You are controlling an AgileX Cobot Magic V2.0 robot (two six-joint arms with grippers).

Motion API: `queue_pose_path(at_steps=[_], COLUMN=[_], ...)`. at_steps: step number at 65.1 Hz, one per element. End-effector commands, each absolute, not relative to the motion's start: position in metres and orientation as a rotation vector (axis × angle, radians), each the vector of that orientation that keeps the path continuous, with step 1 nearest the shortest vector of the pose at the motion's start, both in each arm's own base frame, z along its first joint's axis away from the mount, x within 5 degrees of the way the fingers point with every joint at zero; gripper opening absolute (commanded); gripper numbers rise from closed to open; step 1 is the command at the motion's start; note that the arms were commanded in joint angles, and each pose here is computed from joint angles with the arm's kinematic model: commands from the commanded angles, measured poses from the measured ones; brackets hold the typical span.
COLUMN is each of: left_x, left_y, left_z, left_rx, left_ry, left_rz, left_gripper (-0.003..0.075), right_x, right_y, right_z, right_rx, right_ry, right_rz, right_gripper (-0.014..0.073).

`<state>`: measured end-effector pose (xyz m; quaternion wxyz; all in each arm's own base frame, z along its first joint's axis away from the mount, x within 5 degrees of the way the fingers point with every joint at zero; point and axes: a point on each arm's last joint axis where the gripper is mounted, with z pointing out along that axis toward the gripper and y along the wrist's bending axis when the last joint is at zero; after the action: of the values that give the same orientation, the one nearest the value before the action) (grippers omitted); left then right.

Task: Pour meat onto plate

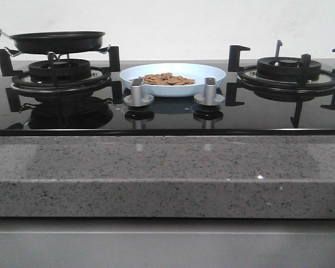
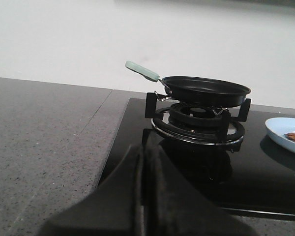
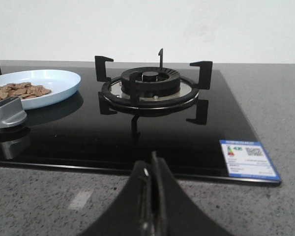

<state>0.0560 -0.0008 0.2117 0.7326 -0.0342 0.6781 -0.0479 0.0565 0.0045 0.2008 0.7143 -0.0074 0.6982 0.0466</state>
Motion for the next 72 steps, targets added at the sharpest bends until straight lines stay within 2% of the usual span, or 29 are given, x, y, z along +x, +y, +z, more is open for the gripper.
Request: queue_pose_path(at_steps=[1,16,72], left_x=[0.054,0.054,0.054], left_y=[-0.001,-0.001,-0.001], left_z=[0.2178,0.2178,0.2178], left_rx=[-0.07,-0.07,-0.07], left_ry=[1.397,1.397,1.397], left_rz=[-0.113,-0.113,-0.113], left_gripper=[-0.002,-0.002,-0.002], right_x=[0.054,0.053,0.0533], right_y=[0.0034,0.0037,0.0], right_z=[0.2135,0.2186,0.218], right_rx=[-0.016,-0.019,0.026], right_ry=[1.412,1.355,1.361], right_rz=[0.09,0.093,0.03], right_gripper=[-0.0071,-0.0071,-0.0071])
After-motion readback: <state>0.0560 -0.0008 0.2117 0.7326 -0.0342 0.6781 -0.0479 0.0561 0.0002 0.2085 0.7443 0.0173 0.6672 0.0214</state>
